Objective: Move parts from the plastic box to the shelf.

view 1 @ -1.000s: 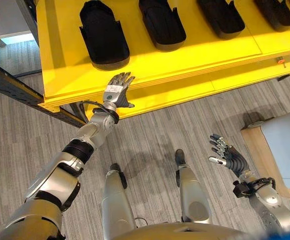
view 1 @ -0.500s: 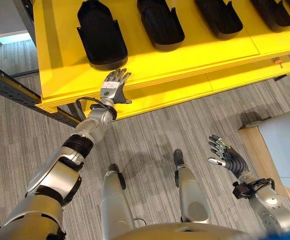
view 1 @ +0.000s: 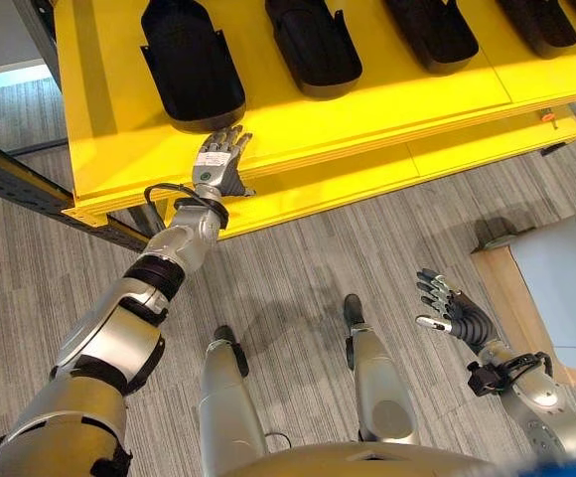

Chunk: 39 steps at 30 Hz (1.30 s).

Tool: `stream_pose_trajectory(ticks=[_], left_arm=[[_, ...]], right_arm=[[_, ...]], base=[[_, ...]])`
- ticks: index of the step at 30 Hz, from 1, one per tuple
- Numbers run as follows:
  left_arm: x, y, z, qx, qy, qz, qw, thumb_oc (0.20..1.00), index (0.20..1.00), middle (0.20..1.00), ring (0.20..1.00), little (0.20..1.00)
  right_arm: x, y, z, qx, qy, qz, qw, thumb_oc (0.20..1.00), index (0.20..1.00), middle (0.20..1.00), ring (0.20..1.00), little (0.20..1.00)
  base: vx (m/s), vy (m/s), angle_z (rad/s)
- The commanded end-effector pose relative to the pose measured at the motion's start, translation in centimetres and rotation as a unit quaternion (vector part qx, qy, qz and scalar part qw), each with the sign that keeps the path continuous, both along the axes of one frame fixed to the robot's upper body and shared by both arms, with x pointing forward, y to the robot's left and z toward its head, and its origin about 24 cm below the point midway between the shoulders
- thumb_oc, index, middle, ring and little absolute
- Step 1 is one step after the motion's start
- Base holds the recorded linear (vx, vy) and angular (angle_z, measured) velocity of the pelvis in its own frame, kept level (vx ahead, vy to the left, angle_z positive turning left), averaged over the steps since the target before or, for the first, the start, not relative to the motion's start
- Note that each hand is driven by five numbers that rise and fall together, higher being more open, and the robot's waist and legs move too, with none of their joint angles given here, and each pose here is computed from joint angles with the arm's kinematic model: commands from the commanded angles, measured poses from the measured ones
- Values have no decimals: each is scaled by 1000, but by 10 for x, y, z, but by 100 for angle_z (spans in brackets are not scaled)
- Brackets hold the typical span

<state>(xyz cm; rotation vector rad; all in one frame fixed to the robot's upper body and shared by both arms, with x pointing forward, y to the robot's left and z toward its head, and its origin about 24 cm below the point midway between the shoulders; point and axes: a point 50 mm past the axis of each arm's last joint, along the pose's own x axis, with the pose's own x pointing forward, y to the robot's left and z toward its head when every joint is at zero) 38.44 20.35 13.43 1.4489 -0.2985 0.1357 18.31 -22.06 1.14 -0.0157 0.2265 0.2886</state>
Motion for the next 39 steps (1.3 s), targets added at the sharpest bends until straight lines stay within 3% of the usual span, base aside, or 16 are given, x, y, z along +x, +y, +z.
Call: stream_pose_trajectory(ticks=[1,19,24,27,33,35,38,39], left_arm=[[4,29,7,-9,12,66,998,1000,1000,1000,1000,1000],[10,41,23,5,9,91,996,1000,1000,1000,1000,1000],[11,39,27,6,4,83,996,1000,1000,1000,1000,1000],[5,22,10,-8,16,43,999,1000,1000,1000,1000,1000],[-21,-7,-29,-107,58,-43,992,1000,1000,1000,1000,1000],[-48,-22,-52,-205,95,-96,969,1000,1000,1000,1000,1000],[-77,-25,-69,-283,139,-129,940,1000,1000,1000,1000,1000],[-99,-17,-81,-355,169,-132,910,1000,1000,1000,1000,1000]], right_arm=[[5,-6,25,-3,-54,17,998,1000,1000,1000,1000,1000],[3,-7,25,-5,-50,23,998,1000,1000,1000,1000,1000],[3,-7,25,-4,-49,24,998,1000,1000,1000,1000,1000],[3,-6,24,-2,-50,19,999,1000,1000,1000,1000,1000],[4,-6,24,2,-58,3,998,1000,1000,1000,1000,1000],[6,-8,23,3,-61,-13,998,1000,1000,1000,1000,1000],[7,-8,23,6,-63,-20,998,1000,1000,1000,1000,1000],[7,-8,23,5,-64,-21,998,1000,1000,1000,1000,1000]], base=[[0,0,0],[15,6,-1],[-11,4,0],[-26,0,0],[0,0,0],[39,-26,1],[50,-39,2],[87,-75,14]])
